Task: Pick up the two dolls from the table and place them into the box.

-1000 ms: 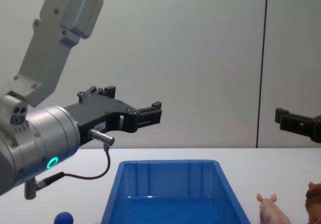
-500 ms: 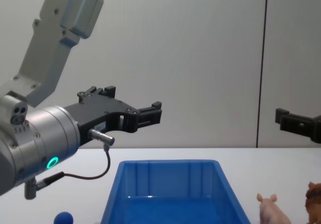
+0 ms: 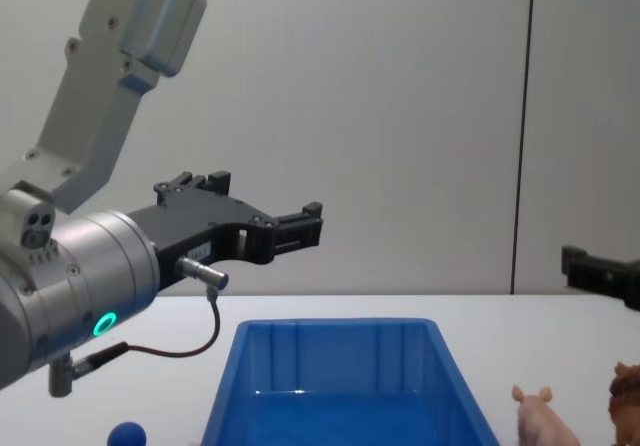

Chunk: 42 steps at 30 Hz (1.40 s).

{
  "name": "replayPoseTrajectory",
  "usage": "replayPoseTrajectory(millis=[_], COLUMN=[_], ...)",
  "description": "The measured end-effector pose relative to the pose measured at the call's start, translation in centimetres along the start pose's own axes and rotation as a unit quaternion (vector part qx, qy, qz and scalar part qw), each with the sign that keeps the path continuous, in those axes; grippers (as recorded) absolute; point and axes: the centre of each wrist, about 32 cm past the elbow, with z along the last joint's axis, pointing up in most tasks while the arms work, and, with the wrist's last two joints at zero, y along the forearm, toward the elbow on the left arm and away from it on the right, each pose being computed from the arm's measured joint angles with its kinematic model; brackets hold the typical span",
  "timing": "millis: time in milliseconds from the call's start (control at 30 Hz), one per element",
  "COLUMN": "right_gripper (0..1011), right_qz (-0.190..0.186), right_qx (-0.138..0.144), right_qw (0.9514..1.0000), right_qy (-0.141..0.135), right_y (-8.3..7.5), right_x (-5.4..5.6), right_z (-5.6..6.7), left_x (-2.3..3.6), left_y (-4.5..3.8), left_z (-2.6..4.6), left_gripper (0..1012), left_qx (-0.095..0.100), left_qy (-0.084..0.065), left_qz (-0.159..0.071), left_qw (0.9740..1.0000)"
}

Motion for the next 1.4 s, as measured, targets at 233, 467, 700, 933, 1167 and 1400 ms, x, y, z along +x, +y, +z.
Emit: replayPoseTrajectory(millis=[233,467,700,933,1167,1400], right_gripper=[1001,1001,1001,1001,1001,902], right_qz=[-0.028,-0.051,-0.06,-0.063,-0.059,-0.055], right_qx=[-0.035,-0.07,-0.094,-0.116,-0.132,-0.148], right_qw=[0.999,0.9962,0.9937,0.9911,0.9891,0.9867], right_qy=[0.002,0.005,0.011,0.019,0.027,0.038], right_y=[-0.1,-0.2,-0.1,0.2,0.5,0.6], right_x=[-0.6,-0.8,-0.8,-0.8,-0.8,-0.9], right_z=[-0.2,-0.9,-1.7,-2.6,-3.4,-4.1], left_x=[0.0,0.0,0.0,0.0,0.0,0.0], left_y=[0.0,0.0,0.0,0.0,0.0,0.0], left_z=[0.0,0.0,0.0,0.0,0.0,0.0], left_gripper=[1000,1000,1000,1000,1000,1000], left_qx=[0.0,0.0,0.0,0.0,0.0,0.0], left_qy=[0.0,0.0,0.0,0.0,0.0,0.0], left_qz=[0.0,0.0,0.0,0.0,0.0,0.0], left_qw=[1.0,1.0,1.0,1.0,1.0,1.0])
